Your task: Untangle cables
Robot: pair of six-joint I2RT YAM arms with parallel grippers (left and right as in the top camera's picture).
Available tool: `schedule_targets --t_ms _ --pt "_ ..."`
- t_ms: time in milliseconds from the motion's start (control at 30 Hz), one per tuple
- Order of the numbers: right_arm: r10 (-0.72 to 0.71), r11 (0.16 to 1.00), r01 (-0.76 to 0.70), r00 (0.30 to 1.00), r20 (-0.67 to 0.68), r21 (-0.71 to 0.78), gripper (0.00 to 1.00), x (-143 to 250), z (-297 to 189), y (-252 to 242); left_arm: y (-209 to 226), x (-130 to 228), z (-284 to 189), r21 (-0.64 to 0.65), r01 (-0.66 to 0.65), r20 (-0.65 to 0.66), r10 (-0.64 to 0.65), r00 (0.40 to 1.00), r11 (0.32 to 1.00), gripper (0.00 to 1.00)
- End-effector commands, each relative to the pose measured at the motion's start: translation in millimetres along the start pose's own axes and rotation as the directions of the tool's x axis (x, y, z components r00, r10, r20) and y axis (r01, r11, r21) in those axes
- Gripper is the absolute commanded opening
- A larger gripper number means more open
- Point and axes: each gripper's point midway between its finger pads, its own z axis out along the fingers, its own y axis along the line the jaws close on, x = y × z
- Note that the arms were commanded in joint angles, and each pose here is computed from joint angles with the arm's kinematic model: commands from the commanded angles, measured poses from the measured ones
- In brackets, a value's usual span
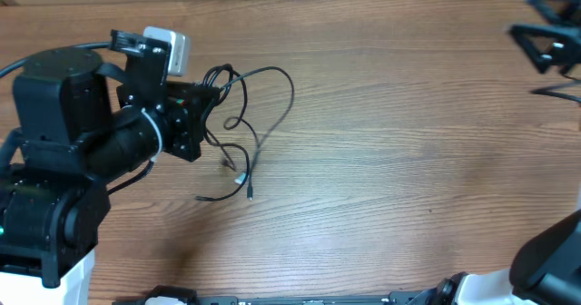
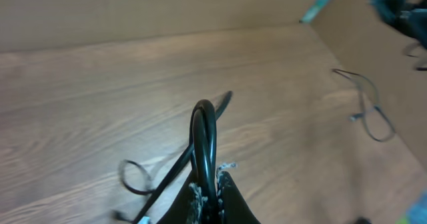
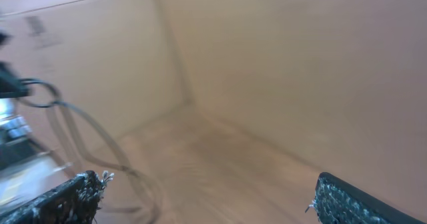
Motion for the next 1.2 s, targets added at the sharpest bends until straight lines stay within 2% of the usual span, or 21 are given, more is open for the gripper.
schedule_targets --t_ms 0,267,333,367,400,433,500,600,800,1033,1133,1167 --pt "-0.001 0.990 -0.006 0.999 -0.047 -0.142 1.00 -10.4 37.2 53.4 -28.0 1.7 -12.6 0.150 -0.036 0.008 0.035 0.999 0.988 0.04" --pt "0.014 0.922 -0.061 0.992 -0.125 -0.382 0.98 7.2 110.7 120.2 -62.1 11.6 -24.3 0.341 -0.017 -0.025 0.028 0.999 0.940 0.04" --pt "0.008 0.911 -0.061 0.991 -0.132 -0.408 0.64 9.5 117.9 128.6 -66.4 13.0 -28.2 0.359 -0.019 -0.024 0.030 0.999 0.933 0.04" --pt "0.009 0.906 -0.066 0.991 -0.136 -0.419 0.60 10.5 121.0 132.4 -68.7 14.0 -30.7 0.367 -0.021 -0.022 0.031 0.999 0.930 0.04" --pt "0.014 0.901 -0.074 0.990 -0.142 -0.427 0.73 11.7 123.4 135.2 -70.6 14.9 -32.8 0.373 -0.022 -0.021 0.032 0.999 0.927 0.04" --pt "0.020 0.897 -0.083 0.989 -0.148 -0.435 0.79 13.1 126.0 138.2 -72.2 15.5 -34.8 0.378 -0.023 -0.019 0.032 0.999 0.925 0.05" --pt "0.030 0.884 -0.102 0.986 -0.163 -0.456 0.79 16.6 132.4 145.8 -74.3 16.1 -38.6 0.380 -0.012 -0.017 0.020 1.000 0.925 0.05" --pt "0.045 0.860 -0.135 0.981 -0.190 -0.493 0.69 22.4 143.3 160.5 -76.0 16.2 -42.3 0.379 0.004 -0.015 0.002 1.000 0.925 0.06" --pt "0.010 0.774 -0.154 0.973 -0.232 -0.614 0.65 37.3 171.7 211.9 -66.6 15.0 -38.3 0.325 0.030 -0.018 -0.025 1.000 0.945 0.06" --pt "-0.043 0.708 -0.131 0.973 -0.228 -0.694 0.59 46.4 185.2 247.6 -30.0 8.3 -30.0 0.114 0.059 0.018 -0.061 0.998 0.992 0.05" --pt "-0.033 0.701 -0.150 0.970 -0.243 -0.697 0.59 48.6 186.6 251.2 -26.1 -0.4 -27.8 0.097 0.057 0.047 -0.062 0.997 0.994 0.05" --pt "-0.025 0.698 -0.164 0.967 -0.253 -0.697 0.64 49.9 187.3 252.7 -24.4 -3.3 -26.3 0.091 0.055 0.055 -0.060 0.997 0.994 0.04"
